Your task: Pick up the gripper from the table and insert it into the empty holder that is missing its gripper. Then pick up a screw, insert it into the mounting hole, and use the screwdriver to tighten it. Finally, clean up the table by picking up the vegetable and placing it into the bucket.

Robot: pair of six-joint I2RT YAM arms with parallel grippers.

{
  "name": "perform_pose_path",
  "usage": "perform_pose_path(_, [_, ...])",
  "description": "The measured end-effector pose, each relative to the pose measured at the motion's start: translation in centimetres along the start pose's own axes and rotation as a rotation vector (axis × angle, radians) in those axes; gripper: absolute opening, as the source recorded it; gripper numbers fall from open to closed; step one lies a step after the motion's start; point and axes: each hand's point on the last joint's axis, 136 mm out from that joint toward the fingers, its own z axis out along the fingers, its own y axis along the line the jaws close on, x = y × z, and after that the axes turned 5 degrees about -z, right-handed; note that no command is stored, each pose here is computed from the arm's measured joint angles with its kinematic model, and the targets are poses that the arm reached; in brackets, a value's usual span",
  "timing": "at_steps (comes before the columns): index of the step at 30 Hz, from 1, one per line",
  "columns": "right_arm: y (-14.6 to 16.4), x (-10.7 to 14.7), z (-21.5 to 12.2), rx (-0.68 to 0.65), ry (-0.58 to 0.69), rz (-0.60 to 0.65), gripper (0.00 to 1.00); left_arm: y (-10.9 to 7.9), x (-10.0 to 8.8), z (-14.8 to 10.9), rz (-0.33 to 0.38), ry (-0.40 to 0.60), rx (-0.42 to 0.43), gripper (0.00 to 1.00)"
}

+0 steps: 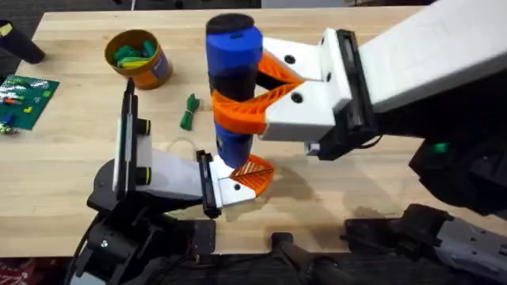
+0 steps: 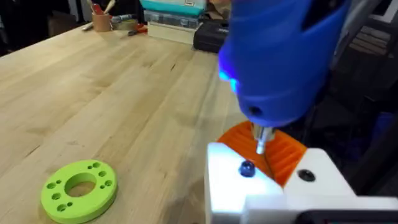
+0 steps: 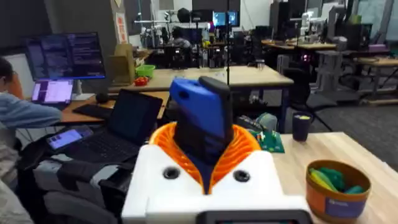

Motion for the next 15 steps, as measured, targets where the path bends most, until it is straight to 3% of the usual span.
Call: perform_pose_path(15, [-0.13, 0.63, 0.07, 0.002, 0.02, -0.015, 0.033, 0.0, 0.0, 0.0, 0.0, 0.0, 0.0, 0.014])
